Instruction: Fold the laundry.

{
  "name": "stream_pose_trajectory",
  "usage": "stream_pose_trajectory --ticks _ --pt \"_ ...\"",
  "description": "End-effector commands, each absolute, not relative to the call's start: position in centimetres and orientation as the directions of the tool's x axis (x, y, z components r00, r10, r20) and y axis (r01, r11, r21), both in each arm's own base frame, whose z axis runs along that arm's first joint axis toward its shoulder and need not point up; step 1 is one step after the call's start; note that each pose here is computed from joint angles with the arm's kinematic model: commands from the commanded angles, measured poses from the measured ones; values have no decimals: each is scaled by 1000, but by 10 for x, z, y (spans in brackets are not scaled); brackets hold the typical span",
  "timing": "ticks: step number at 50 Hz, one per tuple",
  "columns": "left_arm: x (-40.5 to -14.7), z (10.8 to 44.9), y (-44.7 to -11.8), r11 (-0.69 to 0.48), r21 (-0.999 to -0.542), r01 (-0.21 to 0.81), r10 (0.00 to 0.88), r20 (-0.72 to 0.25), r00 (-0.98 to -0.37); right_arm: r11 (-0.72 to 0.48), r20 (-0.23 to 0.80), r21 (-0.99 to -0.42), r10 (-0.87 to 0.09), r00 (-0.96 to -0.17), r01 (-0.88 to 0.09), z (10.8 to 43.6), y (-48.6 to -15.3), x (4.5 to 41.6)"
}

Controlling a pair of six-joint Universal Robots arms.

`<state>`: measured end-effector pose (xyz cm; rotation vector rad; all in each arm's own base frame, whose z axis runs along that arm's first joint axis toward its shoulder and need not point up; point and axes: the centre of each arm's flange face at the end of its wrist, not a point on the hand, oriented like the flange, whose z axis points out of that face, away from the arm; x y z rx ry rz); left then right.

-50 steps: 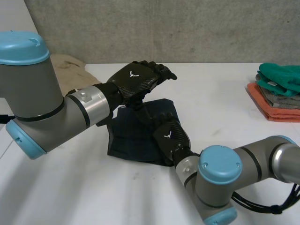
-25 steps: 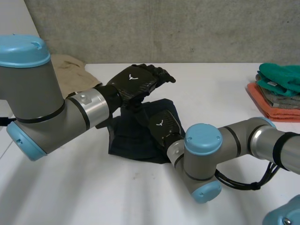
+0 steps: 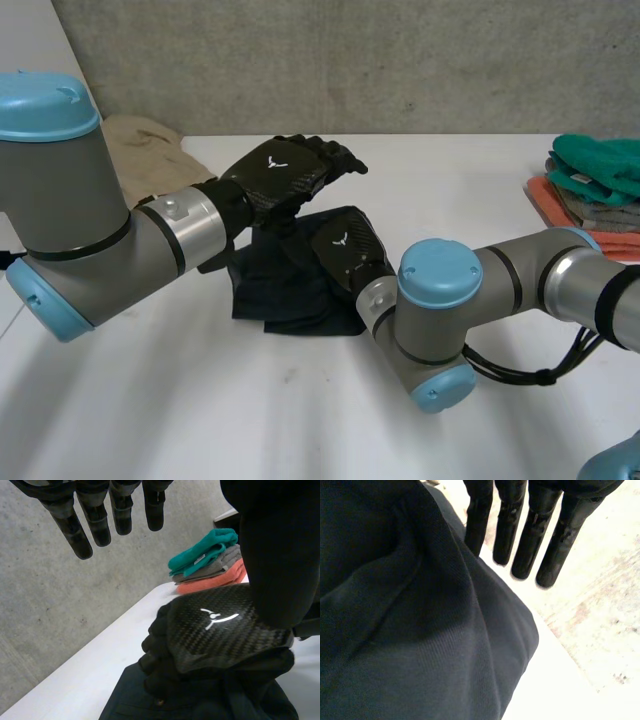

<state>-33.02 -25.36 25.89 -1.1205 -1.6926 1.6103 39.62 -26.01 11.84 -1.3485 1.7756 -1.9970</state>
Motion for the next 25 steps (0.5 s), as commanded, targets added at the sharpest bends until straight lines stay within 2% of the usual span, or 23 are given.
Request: stream_pose_trajectory --ticks 1,4,10,18,25 --pt "-328 256 -252 -49 -978 204 849 -149 -507 -188 475 -855 -659 -583 -484 108 -257 378" --pt "-328 253 -250 -42 -977 208 852 -144 -504 -126 441 -859 -674 -592 -497 108 -255 365" --pt "-328 252 -250 -38 -977 210 852 -141 -504 -108 421 -868 -680 -601 -485 123 -245 355" --pt "-328 250 -250 -34 -977 212 853 -139 -503 -123 415 -865 -721 -554 -487 114 -237 355" --pt "-327 249 -250 -29 -977 213 852 -136 -506 -175 455 -856 -701 -549 -487 97 -247 364"
